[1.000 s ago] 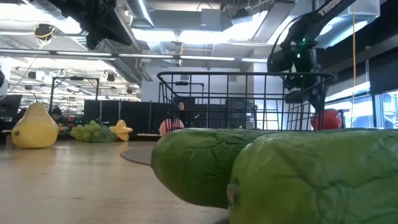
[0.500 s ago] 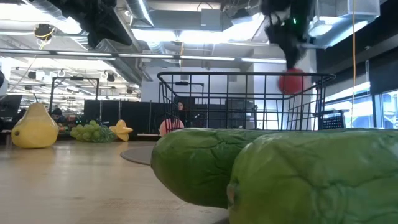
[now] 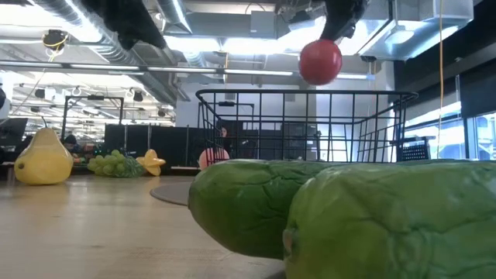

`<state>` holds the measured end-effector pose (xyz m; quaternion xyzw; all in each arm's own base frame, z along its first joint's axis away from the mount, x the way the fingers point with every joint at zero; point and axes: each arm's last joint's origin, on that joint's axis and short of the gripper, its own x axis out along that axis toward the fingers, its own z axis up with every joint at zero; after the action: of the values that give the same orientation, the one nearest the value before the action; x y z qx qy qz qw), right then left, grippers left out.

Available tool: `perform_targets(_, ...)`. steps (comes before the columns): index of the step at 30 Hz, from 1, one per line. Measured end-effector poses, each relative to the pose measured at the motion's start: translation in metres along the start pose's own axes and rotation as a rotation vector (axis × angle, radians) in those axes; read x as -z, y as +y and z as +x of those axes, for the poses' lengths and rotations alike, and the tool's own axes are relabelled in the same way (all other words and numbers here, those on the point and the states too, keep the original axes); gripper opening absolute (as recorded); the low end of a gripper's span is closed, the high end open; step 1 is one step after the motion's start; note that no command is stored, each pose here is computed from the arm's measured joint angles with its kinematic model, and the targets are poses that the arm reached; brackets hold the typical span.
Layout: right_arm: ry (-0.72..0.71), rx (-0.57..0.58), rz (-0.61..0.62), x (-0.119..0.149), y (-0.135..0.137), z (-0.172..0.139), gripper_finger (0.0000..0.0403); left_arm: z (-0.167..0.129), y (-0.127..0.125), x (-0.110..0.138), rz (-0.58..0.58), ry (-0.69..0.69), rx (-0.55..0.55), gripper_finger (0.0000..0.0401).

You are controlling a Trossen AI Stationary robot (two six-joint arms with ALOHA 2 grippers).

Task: Build produce basket
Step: Put the red apple into the black wire basket

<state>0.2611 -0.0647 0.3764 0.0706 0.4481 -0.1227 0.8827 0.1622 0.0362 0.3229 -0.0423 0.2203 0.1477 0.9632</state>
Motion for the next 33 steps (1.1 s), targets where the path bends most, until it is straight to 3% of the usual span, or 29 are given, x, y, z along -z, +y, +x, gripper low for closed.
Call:
perform_targets(9,0.087,-0.089,-0.067,0.000,0.026,0.023,0.0000,0.016,0.003,-0.029,-0.002,0.148,-0.029,0.0000)
perform_targets(15,0.177,-0.026,-0.064,-0.003,0.034,0.057,0.0000,0.033,0.001,-0.029,0.003,0.215,0.068,0.0000)
perform_targets(24,0.364,0.051,-0.117,0.003,0.034,0.110,0.0000,0.036,0.000,-0.030,0.004,0.215,0.073,0.0000)
perform_targets(33,0.470,0.077,-0.098,0.011,0.035,0.129,0.0000,0.034,0.000,-0.030,0.005,0.209,0.074,0.0000)
